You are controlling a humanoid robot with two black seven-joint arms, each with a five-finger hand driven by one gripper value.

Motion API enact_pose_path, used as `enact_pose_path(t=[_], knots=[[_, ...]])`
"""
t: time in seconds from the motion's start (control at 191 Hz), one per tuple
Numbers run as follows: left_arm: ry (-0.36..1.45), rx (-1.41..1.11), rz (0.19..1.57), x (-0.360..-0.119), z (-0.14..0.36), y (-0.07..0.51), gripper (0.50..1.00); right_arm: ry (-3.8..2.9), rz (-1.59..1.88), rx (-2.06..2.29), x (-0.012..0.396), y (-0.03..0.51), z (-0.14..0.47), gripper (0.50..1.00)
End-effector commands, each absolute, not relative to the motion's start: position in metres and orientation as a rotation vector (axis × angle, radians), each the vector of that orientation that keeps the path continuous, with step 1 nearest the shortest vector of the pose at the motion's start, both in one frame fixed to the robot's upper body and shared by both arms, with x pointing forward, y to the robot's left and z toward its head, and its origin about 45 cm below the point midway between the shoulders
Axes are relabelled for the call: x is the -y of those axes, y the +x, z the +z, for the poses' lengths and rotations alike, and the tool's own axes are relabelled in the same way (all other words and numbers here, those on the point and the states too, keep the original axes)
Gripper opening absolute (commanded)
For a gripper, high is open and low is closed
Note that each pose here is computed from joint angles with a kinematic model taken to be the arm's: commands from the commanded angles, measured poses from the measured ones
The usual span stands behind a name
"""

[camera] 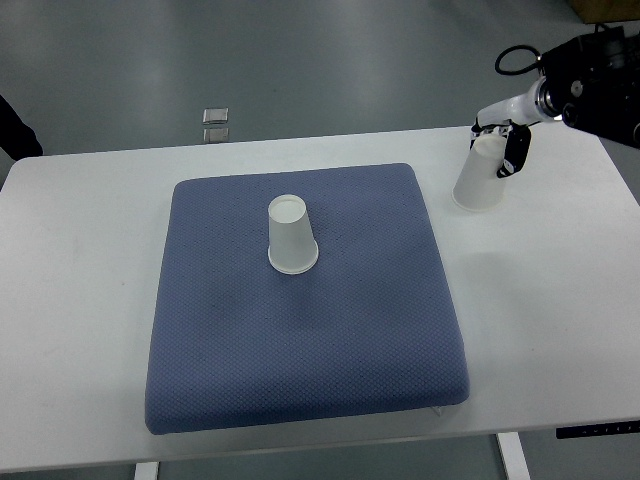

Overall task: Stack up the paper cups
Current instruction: 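Lift the cup with the right hand and carry it over the cushion cup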

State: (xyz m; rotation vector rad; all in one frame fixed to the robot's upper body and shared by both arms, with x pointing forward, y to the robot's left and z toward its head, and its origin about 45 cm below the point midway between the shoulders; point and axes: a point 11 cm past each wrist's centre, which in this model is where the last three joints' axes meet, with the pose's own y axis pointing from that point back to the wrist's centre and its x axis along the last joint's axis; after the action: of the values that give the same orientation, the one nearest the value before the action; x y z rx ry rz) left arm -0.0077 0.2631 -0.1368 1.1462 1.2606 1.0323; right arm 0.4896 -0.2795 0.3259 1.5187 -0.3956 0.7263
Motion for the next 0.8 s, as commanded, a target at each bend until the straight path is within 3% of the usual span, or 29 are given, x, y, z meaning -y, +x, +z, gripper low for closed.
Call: enact_pose_path(t=[0.0,0.209,0.471,0.795], knots=[[1.145,-1.261,1.03,-0.263,-0.137,-0.008,1.0,1.54,0.762,0.376,0.269,0.481,0.38,0.629],[1.145,-1.26,1.028,-0.262,-0.137,-0.008,1.0,1.6,0.861,0.284,0.237,0.438,0.449,0.631],[1.144,-1.261,1.032,-0.263,-0.137,-0.008,1.0,1.591,0.916,0.277,0.219,0.437,0.466,0.633],[1.142,-1.263,1.034,-0.263,-0.137,-0.007,1.0,1.666,1.07,0.144,0.085,0.421,0.486,0.637]])
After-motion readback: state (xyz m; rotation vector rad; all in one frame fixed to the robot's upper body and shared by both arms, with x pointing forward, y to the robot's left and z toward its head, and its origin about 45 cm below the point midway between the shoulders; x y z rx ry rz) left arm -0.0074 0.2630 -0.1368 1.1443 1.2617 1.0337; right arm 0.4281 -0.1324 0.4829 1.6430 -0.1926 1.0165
